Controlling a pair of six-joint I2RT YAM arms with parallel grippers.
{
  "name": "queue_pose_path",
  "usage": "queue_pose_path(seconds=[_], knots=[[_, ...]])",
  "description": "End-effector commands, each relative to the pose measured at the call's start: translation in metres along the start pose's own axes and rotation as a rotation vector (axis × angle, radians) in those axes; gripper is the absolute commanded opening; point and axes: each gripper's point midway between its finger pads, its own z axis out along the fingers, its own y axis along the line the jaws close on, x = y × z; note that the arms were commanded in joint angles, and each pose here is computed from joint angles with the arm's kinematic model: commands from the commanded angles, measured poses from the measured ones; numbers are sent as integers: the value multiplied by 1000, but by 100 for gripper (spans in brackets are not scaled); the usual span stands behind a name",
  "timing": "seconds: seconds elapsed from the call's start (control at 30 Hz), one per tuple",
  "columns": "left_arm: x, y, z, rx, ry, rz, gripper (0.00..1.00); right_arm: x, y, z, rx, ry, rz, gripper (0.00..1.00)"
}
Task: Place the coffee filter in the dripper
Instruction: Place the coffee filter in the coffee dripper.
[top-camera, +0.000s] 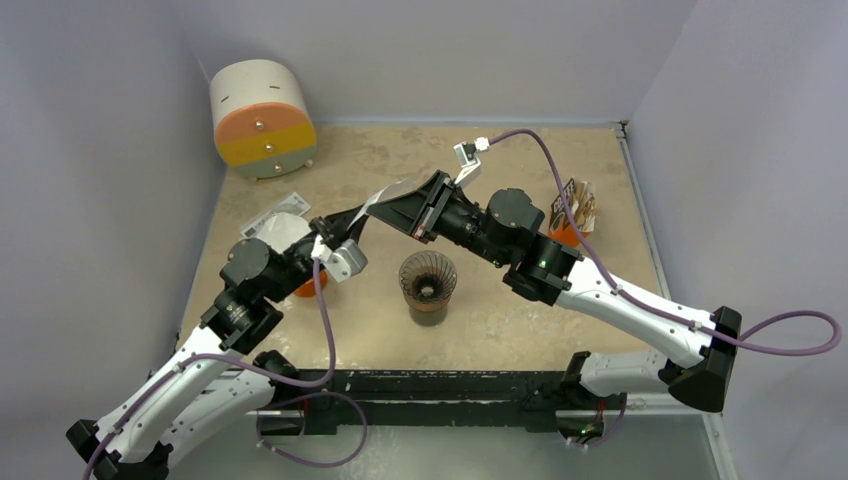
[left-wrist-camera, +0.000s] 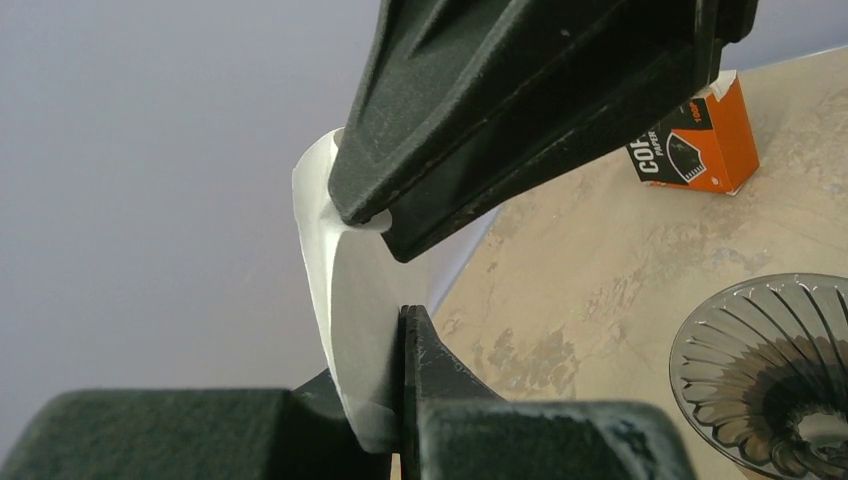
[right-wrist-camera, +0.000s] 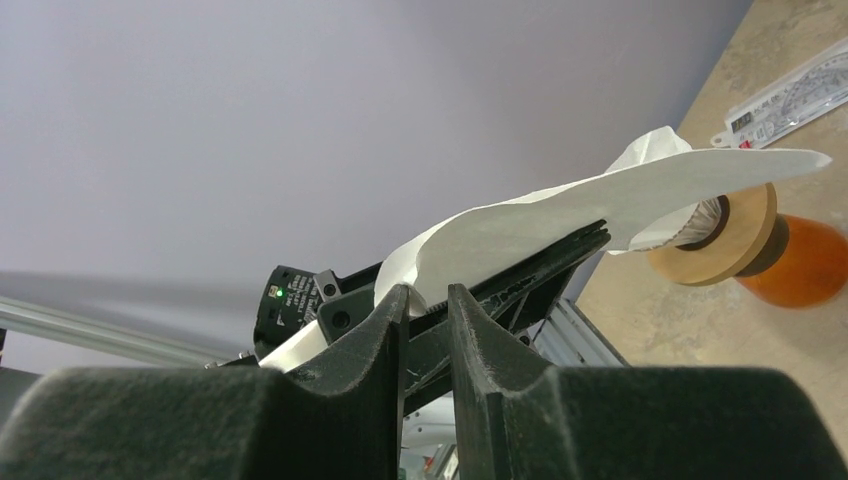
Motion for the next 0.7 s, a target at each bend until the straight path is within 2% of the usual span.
queue_pose_path(seconds=[0.0, 0.67], knots=[[-11, 3, -1, 10, -32, 41, 0, -14, 34, -2, -95, -38, -5, 24], [-11, -1, -3, 33, -34, 72, 0, -4, 22, 6, -64, -1, 10, 24]])
